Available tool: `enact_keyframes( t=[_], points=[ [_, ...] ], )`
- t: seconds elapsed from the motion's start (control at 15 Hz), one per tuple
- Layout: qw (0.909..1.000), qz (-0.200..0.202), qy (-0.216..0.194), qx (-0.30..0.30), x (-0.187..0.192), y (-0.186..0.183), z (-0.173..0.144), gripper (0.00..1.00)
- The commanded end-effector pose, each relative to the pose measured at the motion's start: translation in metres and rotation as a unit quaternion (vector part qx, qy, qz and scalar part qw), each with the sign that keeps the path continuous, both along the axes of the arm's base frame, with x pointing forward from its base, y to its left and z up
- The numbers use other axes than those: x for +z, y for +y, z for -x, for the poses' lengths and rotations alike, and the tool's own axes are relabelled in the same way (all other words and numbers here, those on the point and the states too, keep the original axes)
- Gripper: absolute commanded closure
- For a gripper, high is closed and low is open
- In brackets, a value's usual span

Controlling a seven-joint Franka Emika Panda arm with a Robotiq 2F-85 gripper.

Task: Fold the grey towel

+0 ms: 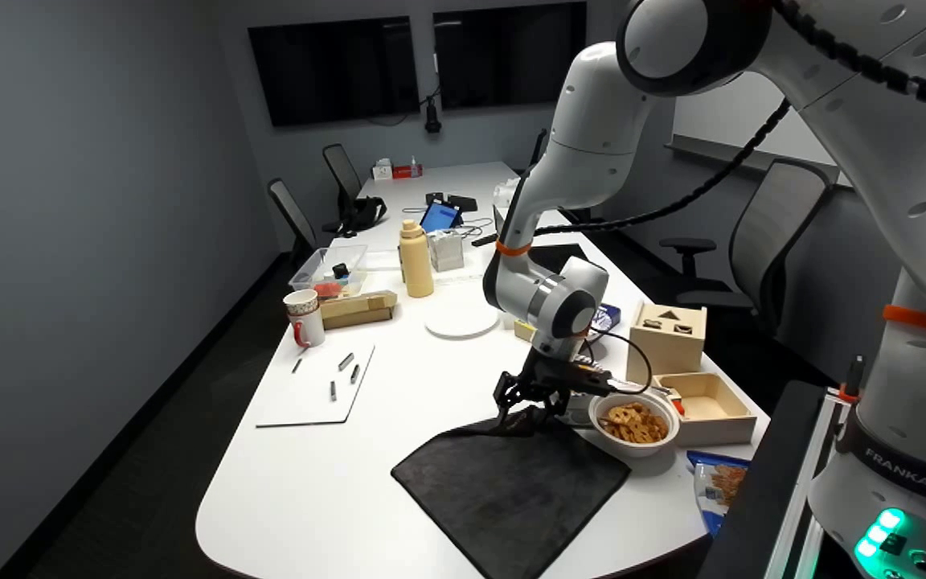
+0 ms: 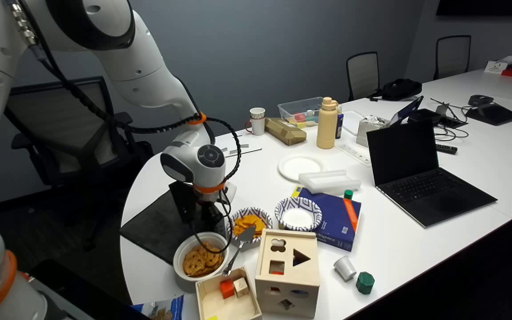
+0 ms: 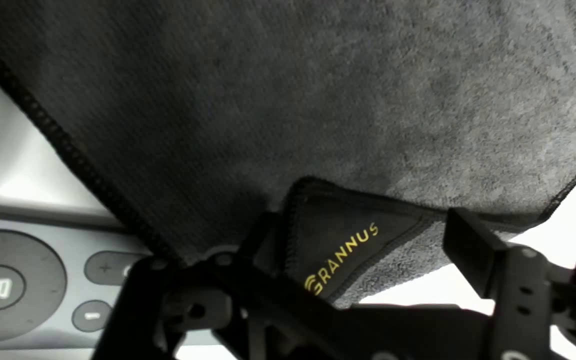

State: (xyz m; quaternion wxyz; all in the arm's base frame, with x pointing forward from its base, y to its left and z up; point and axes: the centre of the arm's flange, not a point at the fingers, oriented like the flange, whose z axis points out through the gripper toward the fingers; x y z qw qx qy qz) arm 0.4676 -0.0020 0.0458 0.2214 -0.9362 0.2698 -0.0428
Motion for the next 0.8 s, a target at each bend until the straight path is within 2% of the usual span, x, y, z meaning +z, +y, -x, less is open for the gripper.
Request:
enact_keyframes(
  t=[0.0,0.33,0.6,0.67,0.73],
  points=[
    [0.9997,0.005,-0.001,-0.023,-0.0050,0.0002,-0.0009,0.47],
    [0.9989,0.017,0.001,-0.043,-0.0022,-0.0011,0.0029,0.84],
    [0.9984,0.019,0.003,-0.054,-0.0035,-0.0026,0.0034,0.93],
    [0.9983,0.018,0.004,-0.055,-0.0044,-0.0022,0.0029,0.88],
    [0.9983,0.017,0.005,-0.055,-0.0054,-0.0022,0.0025,0.96]
  ],
)
